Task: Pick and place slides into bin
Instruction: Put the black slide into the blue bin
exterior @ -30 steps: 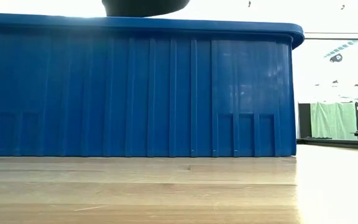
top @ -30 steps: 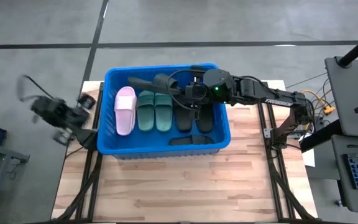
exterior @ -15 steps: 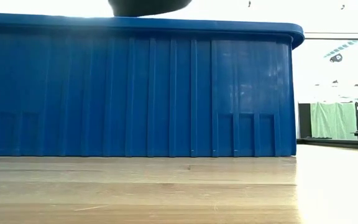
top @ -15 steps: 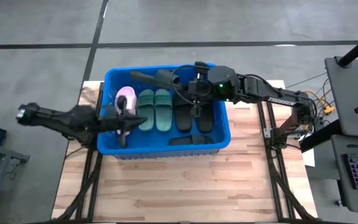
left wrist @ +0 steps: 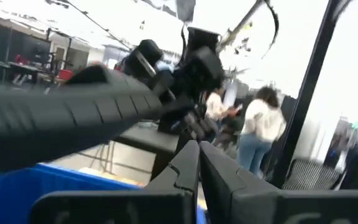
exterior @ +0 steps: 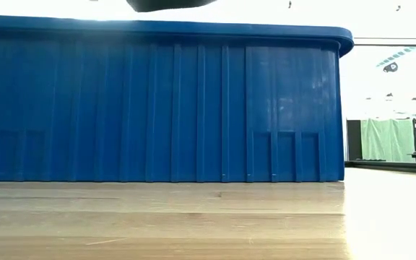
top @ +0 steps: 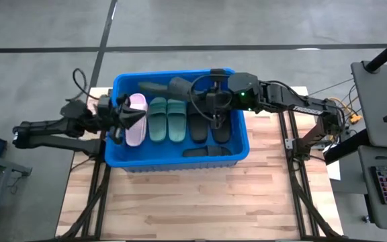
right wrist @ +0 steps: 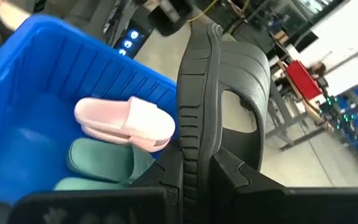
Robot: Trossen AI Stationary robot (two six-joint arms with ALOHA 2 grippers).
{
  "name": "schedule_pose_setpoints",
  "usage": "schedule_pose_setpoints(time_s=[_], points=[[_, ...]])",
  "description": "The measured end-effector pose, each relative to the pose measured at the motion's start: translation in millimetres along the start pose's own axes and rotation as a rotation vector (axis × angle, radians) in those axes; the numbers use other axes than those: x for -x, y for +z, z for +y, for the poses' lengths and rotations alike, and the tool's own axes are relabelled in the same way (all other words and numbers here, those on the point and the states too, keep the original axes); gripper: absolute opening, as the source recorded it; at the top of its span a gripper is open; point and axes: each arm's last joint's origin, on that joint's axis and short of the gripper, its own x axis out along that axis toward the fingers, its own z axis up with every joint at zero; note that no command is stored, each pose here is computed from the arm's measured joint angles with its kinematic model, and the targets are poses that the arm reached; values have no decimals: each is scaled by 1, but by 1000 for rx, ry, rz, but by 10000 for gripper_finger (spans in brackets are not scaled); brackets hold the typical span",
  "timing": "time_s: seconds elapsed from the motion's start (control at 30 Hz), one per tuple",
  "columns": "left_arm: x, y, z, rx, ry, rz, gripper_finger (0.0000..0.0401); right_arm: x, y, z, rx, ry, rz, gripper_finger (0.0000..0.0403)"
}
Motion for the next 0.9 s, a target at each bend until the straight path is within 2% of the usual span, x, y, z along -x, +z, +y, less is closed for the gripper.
schedule_pose_setpoints(time_s=[0.27, 0.37, 0.53, 0.63, 0.73, 0.9], points=[[15, 25, -5, 258, -38, -92, 0, -1, -4, 2, 203, 16, 50, 30], [26, 41, -9, 291, -69, -155, 0, -1, -5, 4, 254, 26, 54, 30], [35, 52, -11, 334, -94, -209, 3, -2, -4, 10, 375, 46, 48, 30], [30, 44, -8, 403, -48, -163, 29, -2, -3, 13, 438, 63, 34, 30], [23, 37, -6, 494, 18, -121, 73, -2, -3, 15, 485, 88, 24, 30], [12, 33, -5, 601, 28, -98, 135, -4, -6, 18, 525, 106, 34, 30]])
